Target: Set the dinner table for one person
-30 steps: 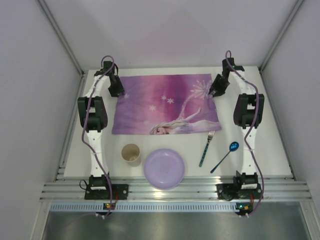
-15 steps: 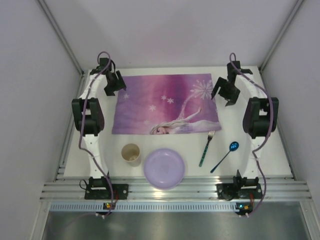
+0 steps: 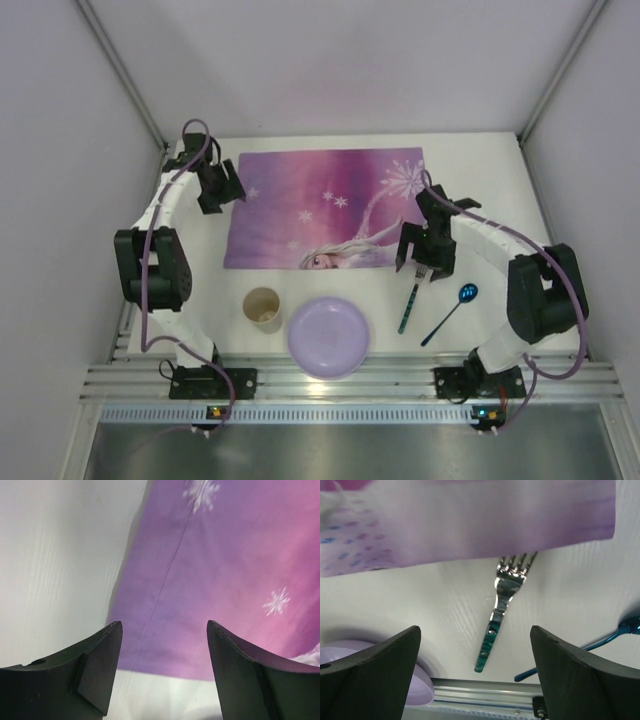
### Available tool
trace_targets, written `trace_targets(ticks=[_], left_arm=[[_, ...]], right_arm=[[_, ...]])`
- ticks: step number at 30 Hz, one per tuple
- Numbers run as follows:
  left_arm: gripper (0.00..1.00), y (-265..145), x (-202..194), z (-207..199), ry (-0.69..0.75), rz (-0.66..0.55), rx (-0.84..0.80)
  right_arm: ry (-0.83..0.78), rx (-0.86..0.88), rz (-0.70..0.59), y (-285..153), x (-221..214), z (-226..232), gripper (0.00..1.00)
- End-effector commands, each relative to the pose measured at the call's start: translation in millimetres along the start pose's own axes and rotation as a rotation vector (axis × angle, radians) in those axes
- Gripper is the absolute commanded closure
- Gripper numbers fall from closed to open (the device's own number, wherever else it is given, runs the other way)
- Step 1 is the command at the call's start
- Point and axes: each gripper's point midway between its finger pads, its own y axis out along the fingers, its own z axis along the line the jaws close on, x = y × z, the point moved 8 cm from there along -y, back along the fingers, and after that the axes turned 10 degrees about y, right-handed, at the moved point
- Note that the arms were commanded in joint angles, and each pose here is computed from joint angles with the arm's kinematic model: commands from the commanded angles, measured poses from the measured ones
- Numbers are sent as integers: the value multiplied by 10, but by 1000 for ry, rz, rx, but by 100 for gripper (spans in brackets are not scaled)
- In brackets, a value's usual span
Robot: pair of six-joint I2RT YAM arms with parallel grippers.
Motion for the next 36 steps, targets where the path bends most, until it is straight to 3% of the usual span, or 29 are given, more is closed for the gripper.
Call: trace_targets(ticks=[1, 7, 17, 30, 36], left_arm=[[27, -251, -177, 41, 12, -20, -18], [28, -412, -468, 95, 19, -4, -25], [29, -587, -581, 146, 53, -19, -6], [30, -517, -579, 121, 48, -3, -31], [31, -460, -569, 102, 45, 11, -38]], right_arm=[[41, 17, -28, 47, -107, 15, 10], [39, -2, -20, 169, -240, 1, 15], [14, -63, 6, 435, -402, 35, 48], [20, -3, -92, -66, -373, 51, 40], [16, -49, -65, 32, -430, -38, 39]])
